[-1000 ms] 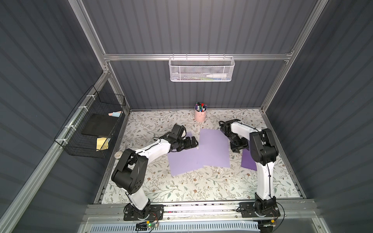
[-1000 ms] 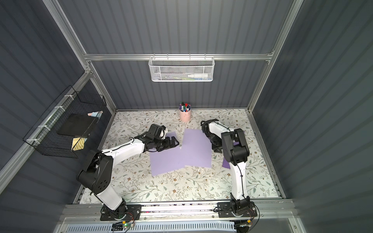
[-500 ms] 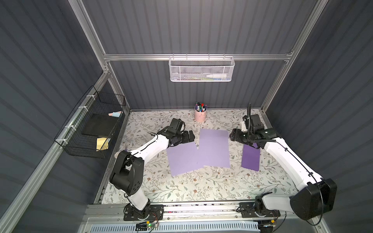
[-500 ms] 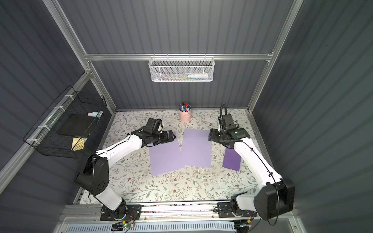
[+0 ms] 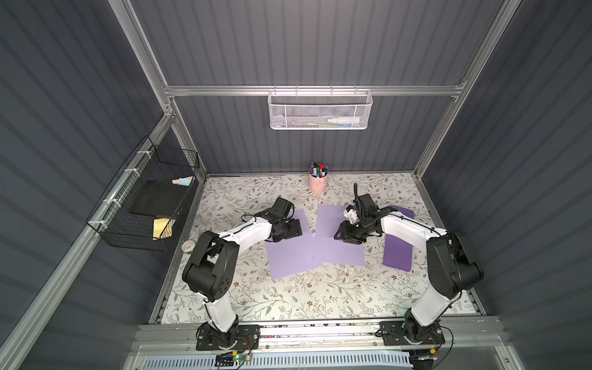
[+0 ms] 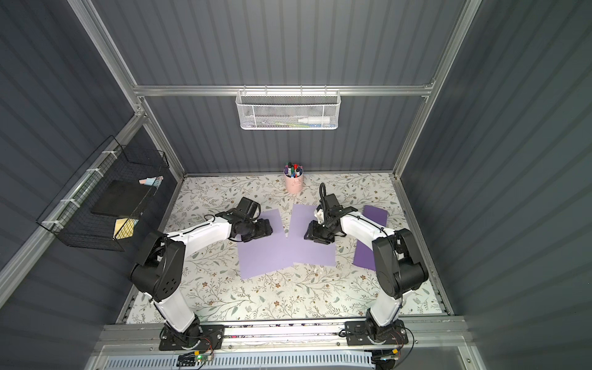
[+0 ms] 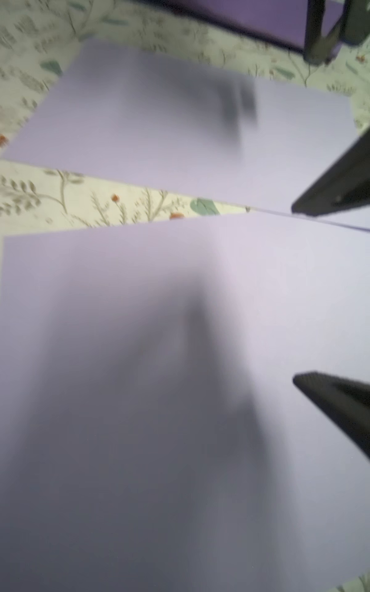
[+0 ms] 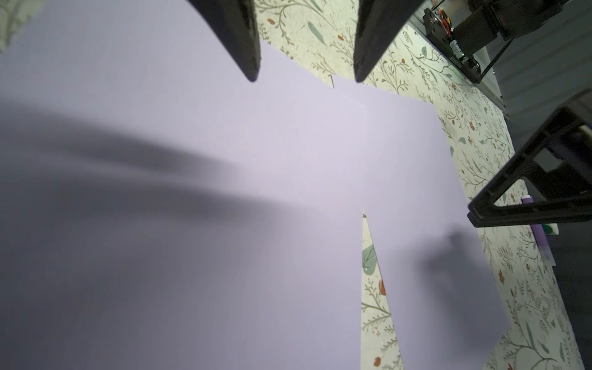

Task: Fold the rectangular paper in half along the long edge
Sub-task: Move the paper to the center of the board, then adjust the paper at the center of the board.

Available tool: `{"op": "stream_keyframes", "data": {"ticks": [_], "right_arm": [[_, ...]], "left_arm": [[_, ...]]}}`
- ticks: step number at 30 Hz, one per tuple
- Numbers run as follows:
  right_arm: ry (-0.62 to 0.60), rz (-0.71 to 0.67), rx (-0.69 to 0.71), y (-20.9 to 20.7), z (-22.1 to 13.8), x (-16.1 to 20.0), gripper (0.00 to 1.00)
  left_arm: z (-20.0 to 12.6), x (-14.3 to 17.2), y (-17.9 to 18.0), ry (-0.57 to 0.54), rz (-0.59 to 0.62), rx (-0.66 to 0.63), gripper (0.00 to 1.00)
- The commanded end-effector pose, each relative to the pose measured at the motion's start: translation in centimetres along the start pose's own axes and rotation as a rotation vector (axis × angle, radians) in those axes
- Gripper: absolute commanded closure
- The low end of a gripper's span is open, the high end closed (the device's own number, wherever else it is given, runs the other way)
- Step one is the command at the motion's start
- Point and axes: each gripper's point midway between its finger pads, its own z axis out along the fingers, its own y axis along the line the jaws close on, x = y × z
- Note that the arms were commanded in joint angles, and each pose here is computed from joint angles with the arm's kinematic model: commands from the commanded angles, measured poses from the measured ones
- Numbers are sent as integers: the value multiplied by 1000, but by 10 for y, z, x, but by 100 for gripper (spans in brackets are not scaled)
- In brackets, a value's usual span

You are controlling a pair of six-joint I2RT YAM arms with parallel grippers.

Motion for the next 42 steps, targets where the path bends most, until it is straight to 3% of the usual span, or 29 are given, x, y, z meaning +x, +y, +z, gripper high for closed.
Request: {"op": "stream_keyframes", "data": {"ticks": [1,7,15,22,29,32,36,39,42], "right_arm": [[17,-12,17,-6,3,8,52],[42,-23,35,-11,3,17,51],[114,-34,58,-15,16,38,51],[195,-47,86,-16,30,68,51],[294,-67,137,-13,48,109,51],[330,-72,147,-8,52,129,51],[352,-88,159,1,50,145,52],[286,-90,175,7,29,137,53],[150,-57,180,7,-2,113,48]], "left_arm": [[12,19,28,55,-44,-106,41],[28,45,51,118,-93,-164,58],[19,50,92,139,-155,-307,59],[-7,16,130,91,-255,-346,57],[-22,-35,104,-3,-188,-250,43],[-31,-45,91,-29,-153,-195,23],[-50,-59,70,-95,-82,-106,13],[-65,-66,44,-135,-56,4,13],[-68,-63,16,-102,10,80,14]]}}
